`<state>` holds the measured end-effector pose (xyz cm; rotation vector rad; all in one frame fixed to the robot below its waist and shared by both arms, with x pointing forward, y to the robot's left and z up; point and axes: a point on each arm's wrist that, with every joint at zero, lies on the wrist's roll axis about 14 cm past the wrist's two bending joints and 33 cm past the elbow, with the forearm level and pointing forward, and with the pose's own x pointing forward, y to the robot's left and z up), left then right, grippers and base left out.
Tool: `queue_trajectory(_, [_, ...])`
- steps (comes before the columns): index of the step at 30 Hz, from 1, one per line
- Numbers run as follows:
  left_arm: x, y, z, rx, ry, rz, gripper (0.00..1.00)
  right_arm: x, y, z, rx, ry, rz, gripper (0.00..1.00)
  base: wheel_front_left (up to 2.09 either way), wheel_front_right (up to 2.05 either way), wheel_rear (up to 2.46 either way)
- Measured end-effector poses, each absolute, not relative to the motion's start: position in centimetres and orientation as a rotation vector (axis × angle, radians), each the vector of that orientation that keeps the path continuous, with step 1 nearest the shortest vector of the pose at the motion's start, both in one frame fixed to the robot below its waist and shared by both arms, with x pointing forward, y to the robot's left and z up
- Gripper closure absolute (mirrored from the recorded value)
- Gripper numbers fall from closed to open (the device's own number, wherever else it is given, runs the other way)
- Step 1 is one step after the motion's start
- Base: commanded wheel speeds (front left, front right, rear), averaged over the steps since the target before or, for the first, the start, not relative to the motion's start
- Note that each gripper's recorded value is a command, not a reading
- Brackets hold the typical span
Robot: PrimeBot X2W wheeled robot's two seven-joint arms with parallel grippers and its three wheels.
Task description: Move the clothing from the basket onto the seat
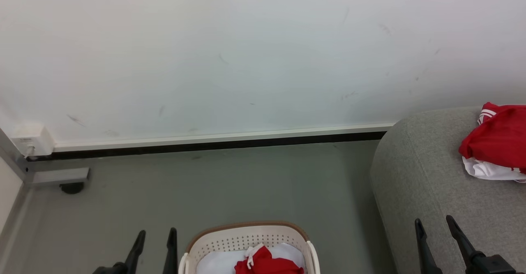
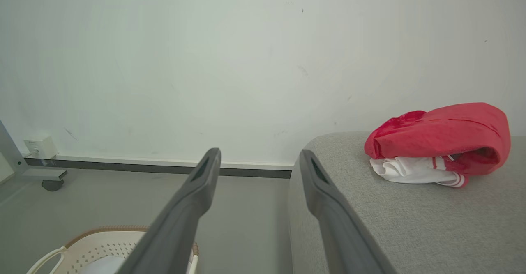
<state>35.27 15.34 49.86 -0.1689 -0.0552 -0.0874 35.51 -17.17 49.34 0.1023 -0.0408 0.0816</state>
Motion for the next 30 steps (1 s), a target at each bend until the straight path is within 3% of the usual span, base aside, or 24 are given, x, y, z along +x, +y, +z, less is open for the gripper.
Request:
queue_trajectory(17, [35.8, 14.4, 49.4, -0.178, -0.038, -0.108, 0.0, 35.5, -17.9, 49.1, 0.103, -0.035, 0.059, 0.0, 0.0, 0.0, 0.0])
queue_trajectory(30, [39.1, 8.4, 46.7, -0.167, 0.063, -0.283, 0.0, 35.5, -20.8, 49.2, 0.096, -0.038, -0.028, 0.0, 0.0, 0.0, 0.0])
